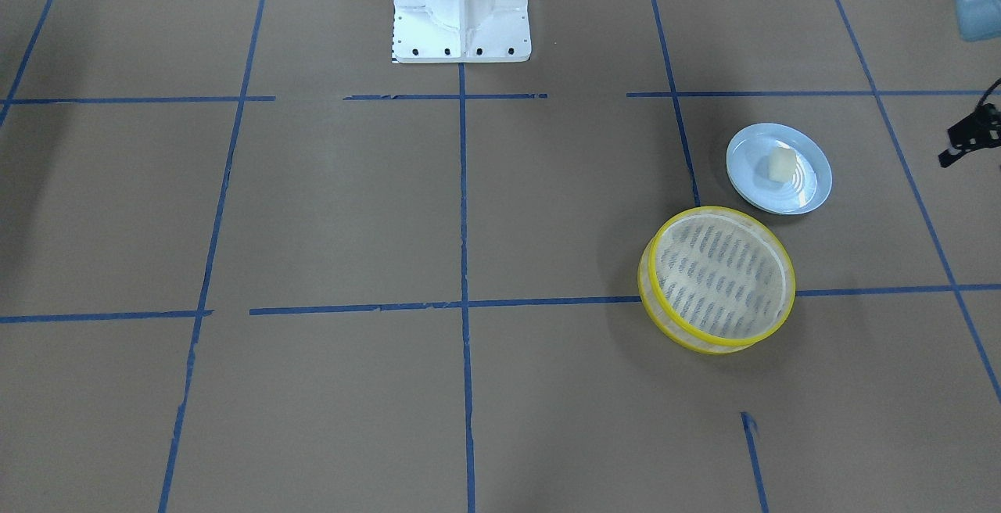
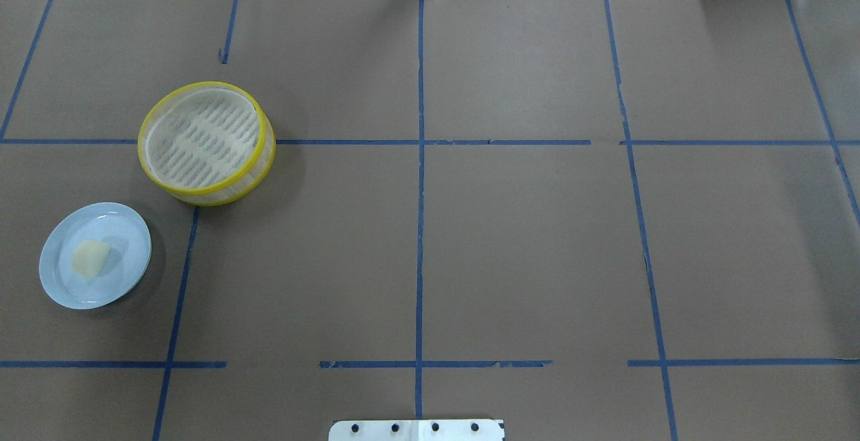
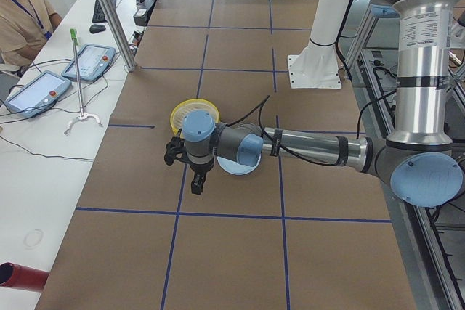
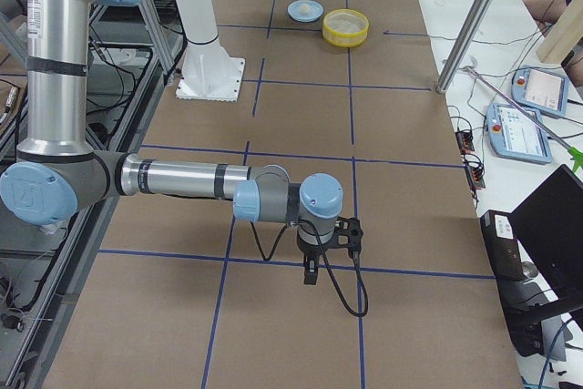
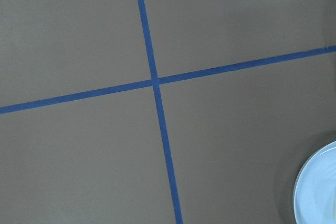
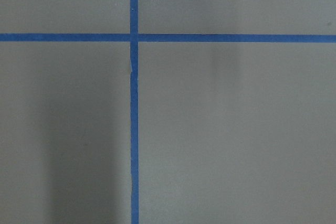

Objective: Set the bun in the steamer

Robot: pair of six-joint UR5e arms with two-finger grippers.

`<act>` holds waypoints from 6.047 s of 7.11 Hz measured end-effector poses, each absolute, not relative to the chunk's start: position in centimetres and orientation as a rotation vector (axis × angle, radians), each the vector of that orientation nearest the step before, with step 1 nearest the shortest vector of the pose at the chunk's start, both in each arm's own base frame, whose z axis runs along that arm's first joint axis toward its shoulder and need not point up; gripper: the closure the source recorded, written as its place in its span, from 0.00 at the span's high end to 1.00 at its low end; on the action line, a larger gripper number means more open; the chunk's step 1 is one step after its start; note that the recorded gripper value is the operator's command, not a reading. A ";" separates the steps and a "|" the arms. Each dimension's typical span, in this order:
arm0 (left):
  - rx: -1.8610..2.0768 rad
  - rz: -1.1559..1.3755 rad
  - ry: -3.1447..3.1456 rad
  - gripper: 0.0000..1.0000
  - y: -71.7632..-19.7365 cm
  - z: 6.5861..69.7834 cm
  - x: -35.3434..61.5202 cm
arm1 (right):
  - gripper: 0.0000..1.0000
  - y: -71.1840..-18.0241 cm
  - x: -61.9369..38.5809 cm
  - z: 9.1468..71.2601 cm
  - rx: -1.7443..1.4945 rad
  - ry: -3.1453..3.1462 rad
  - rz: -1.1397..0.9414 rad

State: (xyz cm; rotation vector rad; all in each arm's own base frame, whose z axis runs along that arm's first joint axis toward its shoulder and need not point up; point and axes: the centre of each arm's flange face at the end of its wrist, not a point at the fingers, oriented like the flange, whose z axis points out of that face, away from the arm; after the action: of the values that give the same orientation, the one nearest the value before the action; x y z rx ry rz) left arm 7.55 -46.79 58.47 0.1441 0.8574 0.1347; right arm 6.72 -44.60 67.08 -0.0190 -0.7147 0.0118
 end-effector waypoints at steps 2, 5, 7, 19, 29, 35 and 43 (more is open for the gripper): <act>0.119 0.122 0.867 0.89 -43.5 57.1 17.0 | 1.00 -44.6 6.7 67.1 -0.019 -0.715 0.012; 0.114 0.167 0.866 0.91 -40.5 56.7 22.4 | 1.00 -44.6 6.7 67.1 -0.019 -0.715 0.012; 0.084 0.180 0.866 0.90 -39.4 56.6 24.7 | 1.00 -44.6 6.7 67.1 -0.019 -0.715 0.012; 0.141 0.134 0.874 0.28 -40.5 53.5 25.8 | 1.00 -44.6 6.7 67.1 -0.019 -0.715 0.012; 0.122 -0.194 0.965 0.33 -55.7 44.6 34.6 | 1.00 -44.6 6.7 67.1 -0.019 -0.715 0.012; 0.120 -0.199 0.951 0.71 -55.5 45.0 34.8 | 1.00 -44.6 6.7 67.1 -0.019 -0.715 0.012; 0.241 -0.014 0.897 0.92 -57.5 48.8 13.2 | 1.00 -44.6 6.7 67.1 -0.019 -0.715 0.012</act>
State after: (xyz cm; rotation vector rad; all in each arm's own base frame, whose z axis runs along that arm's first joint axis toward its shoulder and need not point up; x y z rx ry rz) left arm 13.20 -57.53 48.77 0.2406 0.8965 -0.0145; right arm 6.71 -44.59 67.08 -0.0191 -0.7147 0.0119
